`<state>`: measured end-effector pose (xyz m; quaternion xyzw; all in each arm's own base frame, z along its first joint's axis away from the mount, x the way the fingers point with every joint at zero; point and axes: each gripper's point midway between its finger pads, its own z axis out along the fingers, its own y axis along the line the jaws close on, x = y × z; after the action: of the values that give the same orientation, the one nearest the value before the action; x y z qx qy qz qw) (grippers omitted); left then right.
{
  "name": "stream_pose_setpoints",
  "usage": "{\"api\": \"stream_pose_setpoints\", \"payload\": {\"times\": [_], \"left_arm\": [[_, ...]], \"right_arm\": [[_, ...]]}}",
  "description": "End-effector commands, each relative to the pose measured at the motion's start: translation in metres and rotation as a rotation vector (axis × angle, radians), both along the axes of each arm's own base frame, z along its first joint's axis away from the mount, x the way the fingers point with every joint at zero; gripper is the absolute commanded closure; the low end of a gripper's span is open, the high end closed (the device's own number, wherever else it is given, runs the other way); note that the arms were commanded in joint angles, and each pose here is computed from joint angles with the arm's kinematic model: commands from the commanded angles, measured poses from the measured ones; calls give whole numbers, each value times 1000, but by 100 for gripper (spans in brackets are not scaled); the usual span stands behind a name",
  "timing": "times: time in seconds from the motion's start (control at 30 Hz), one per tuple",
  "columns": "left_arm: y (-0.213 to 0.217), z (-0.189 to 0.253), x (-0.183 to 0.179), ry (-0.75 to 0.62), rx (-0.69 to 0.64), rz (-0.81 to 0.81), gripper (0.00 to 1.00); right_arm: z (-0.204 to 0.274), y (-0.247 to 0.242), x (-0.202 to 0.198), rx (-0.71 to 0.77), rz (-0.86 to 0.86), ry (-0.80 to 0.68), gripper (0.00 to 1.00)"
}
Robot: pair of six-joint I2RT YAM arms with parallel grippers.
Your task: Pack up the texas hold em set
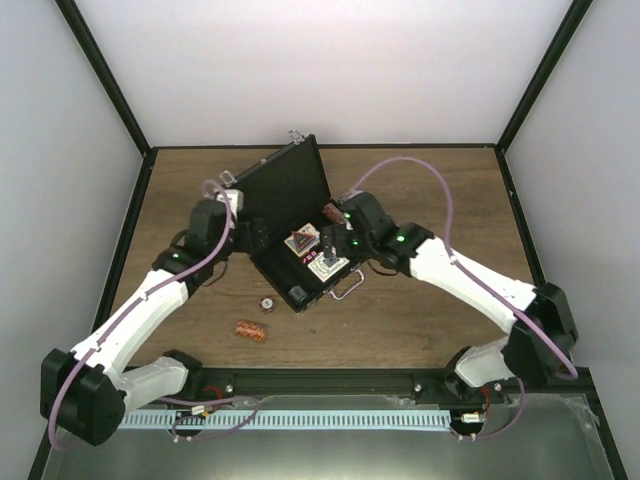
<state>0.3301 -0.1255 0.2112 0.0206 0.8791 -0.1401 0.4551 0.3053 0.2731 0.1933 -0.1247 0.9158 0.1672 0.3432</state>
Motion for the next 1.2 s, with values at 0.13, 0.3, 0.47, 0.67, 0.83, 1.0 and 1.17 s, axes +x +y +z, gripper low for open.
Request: {"api": "stream_pose_setpoints", "payload": {"times": [0.13,0.3,0.47,0.67,0.83,1.0,1.17], "left_arm": [[-59,-77,-71,400,-195,-34,0],[-42,-106,-105,507,-121,61,0],[-18,-135,-133,648,-26,148,0],[-12,-154,-158,722,39,158,0],[2,-151,-161,712,137,184,0],[5,-160,-170,738,192,163,0],[-12,-157,-169,707,242,66,0]], "right_arm": [[-4,-61,-16,71,-32,12,0],[-5,-87,-23,76,-67,-5,0],[-12,-85,-34,131,-53,23,0],[-26,-84,-40,148,-56,57,0],[-29,-82,-38,151,-56,72,0],[-32,-80,-35,148,-59,78,0],[-34,-77,-34,157,-58,88,0]]}}
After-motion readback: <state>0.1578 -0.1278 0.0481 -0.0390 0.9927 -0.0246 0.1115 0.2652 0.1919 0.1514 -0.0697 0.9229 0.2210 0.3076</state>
